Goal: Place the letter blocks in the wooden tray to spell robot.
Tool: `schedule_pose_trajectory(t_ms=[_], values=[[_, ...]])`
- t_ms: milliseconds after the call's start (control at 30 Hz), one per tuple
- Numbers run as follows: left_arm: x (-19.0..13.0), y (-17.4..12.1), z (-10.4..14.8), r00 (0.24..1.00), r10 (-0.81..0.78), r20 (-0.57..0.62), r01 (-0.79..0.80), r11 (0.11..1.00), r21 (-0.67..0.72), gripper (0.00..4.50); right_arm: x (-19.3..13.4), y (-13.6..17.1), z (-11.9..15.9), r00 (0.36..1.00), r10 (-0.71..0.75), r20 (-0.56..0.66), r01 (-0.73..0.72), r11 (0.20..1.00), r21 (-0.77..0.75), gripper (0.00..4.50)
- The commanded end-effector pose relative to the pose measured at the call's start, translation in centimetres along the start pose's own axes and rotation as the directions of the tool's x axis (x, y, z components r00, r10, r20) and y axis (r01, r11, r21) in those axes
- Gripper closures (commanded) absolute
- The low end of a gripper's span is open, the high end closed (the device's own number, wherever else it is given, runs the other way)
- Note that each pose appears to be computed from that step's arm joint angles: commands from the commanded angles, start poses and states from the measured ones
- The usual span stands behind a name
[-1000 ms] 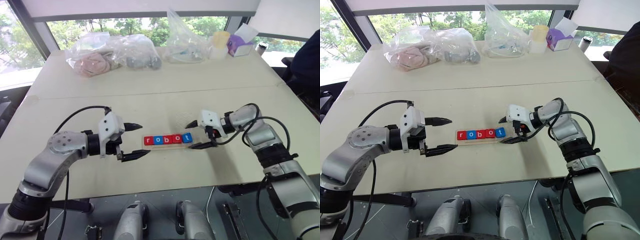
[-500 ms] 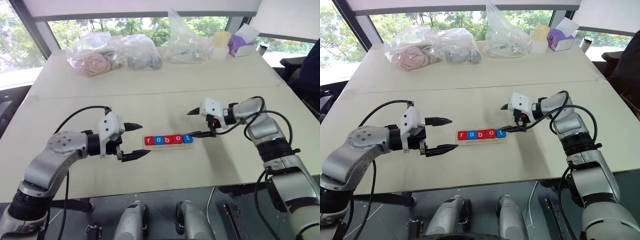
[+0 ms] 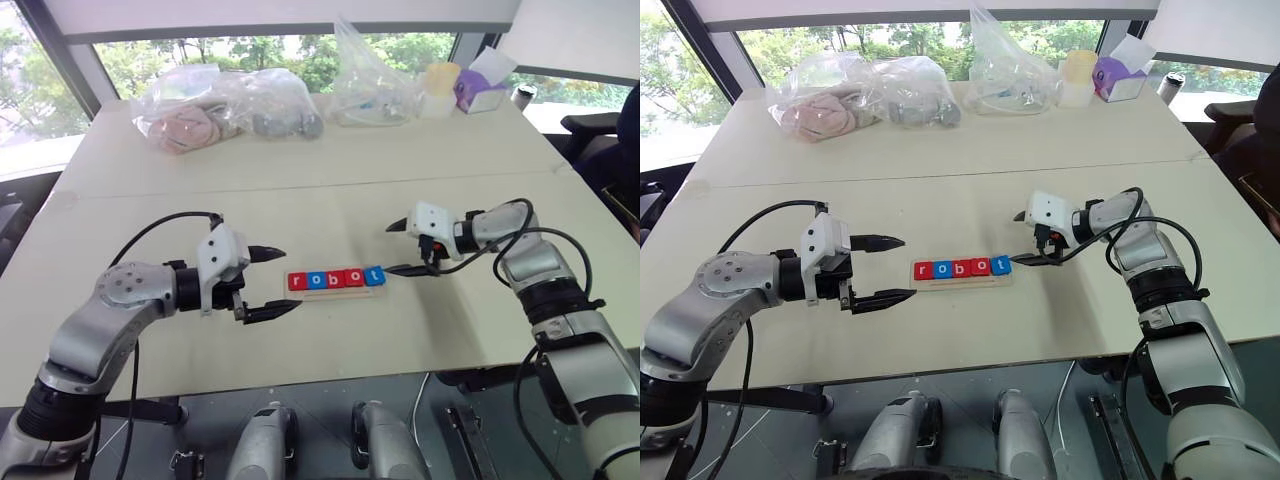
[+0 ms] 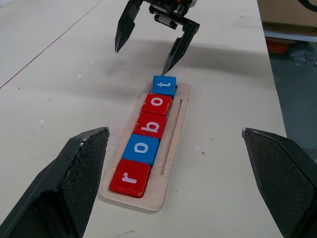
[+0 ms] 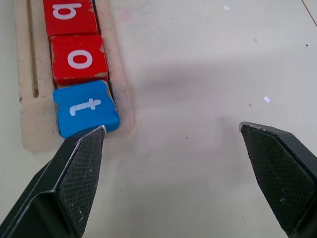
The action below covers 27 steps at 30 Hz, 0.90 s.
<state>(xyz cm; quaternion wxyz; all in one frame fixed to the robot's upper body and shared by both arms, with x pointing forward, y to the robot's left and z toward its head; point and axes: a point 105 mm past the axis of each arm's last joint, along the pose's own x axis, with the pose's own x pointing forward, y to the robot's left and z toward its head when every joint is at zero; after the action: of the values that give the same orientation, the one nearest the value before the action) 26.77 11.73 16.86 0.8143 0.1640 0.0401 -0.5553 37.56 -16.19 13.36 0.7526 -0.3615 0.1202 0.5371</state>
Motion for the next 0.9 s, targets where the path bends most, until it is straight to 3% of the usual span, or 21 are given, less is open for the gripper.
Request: schedule_pose_trajectory(t_ms=[33,667,900], values=[[-0.1,-0.1,0.9,1.000,-0.006,0.025,0.005,1.000,0.026,0.00,-0.5,-0.5,0.4,1.000,-0.021,0.005,0.022,0.999,-0.026,0.04],[-0.4,-0.3,0.7,1.000,-0.002,0.015,0.001,1.000,0.016,0.00,0.6,0.1,1.1,1.000,0.018,0.017,-0.017,0.998,-0.058,0.04],[-0.8,-0.4,0.8,1.000,0.009,0.018,-0.009,1.000,-0.003,0.00,-2.9,0.1,1.1,1.000,0.011,-0.007,-0.012,0.999,-0.045,0.04]])
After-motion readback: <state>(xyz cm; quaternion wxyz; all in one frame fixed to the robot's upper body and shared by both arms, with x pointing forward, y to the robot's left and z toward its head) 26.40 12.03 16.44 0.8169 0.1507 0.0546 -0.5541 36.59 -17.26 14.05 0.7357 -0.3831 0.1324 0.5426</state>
